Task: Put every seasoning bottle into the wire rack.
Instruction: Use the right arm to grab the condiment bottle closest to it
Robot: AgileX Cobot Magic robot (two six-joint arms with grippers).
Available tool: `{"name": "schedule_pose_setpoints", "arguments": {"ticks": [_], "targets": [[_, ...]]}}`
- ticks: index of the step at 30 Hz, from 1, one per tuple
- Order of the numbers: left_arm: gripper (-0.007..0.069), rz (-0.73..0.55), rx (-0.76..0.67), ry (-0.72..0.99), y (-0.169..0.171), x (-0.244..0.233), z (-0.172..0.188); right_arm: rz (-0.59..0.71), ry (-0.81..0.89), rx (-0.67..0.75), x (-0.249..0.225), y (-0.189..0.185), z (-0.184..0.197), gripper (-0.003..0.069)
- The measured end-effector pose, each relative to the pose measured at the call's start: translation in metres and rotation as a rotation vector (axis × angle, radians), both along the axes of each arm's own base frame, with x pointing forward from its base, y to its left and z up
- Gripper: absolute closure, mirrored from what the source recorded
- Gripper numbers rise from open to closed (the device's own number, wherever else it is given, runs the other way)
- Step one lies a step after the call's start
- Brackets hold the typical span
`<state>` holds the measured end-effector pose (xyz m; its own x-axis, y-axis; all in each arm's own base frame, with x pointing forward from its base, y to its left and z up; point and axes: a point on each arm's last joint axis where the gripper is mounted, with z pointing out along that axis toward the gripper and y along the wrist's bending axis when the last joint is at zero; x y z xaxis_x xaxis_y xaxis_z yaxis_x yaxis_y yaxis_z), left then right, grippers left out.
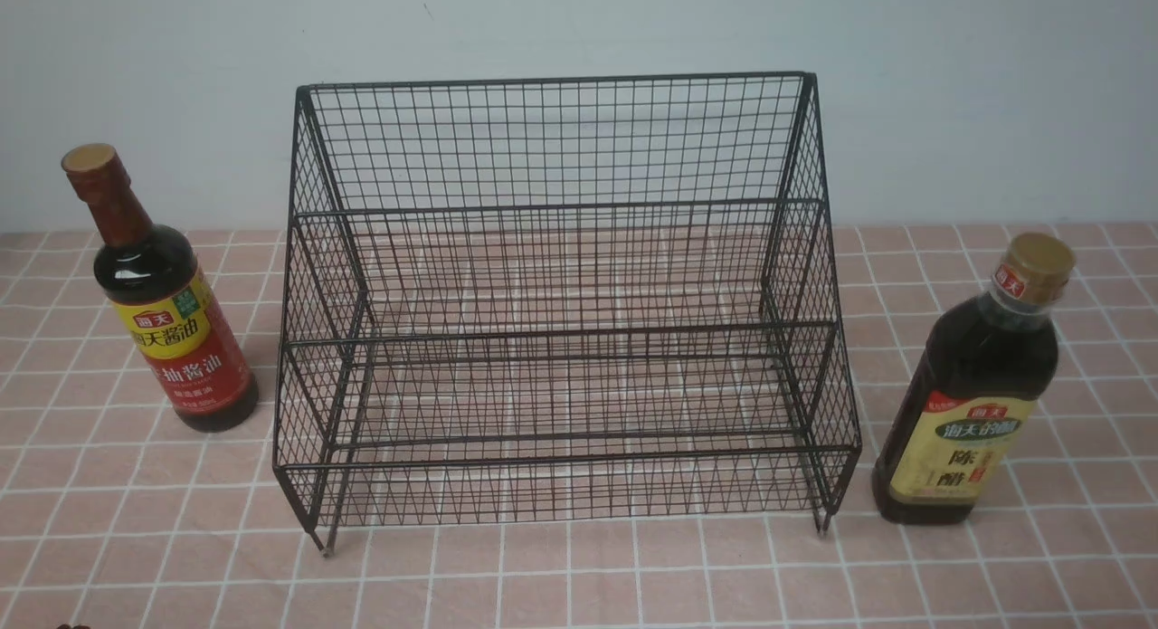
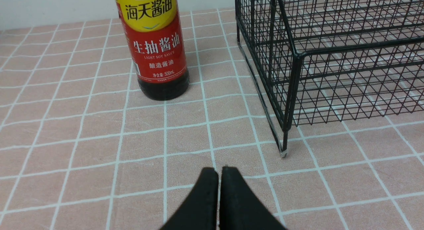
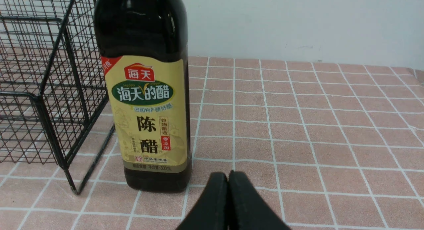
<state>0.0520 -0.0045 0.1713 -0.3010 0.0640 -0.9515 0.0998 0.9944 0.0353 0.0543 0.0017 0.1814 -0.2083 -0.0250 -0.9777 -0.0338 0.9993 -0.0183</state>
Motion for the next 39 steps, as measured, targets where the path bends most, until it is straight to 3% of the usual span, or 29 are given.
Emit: {"name": "schedule_pose_setpoints", "arguments": {"ticks": [39], "targets": [[0.0632,0.000,0.000,0.000,0.0000,0.0000,0.0000,-0.001,-0.036,0.005,0.0009,0.0000,0.0017,0.0673]]}}
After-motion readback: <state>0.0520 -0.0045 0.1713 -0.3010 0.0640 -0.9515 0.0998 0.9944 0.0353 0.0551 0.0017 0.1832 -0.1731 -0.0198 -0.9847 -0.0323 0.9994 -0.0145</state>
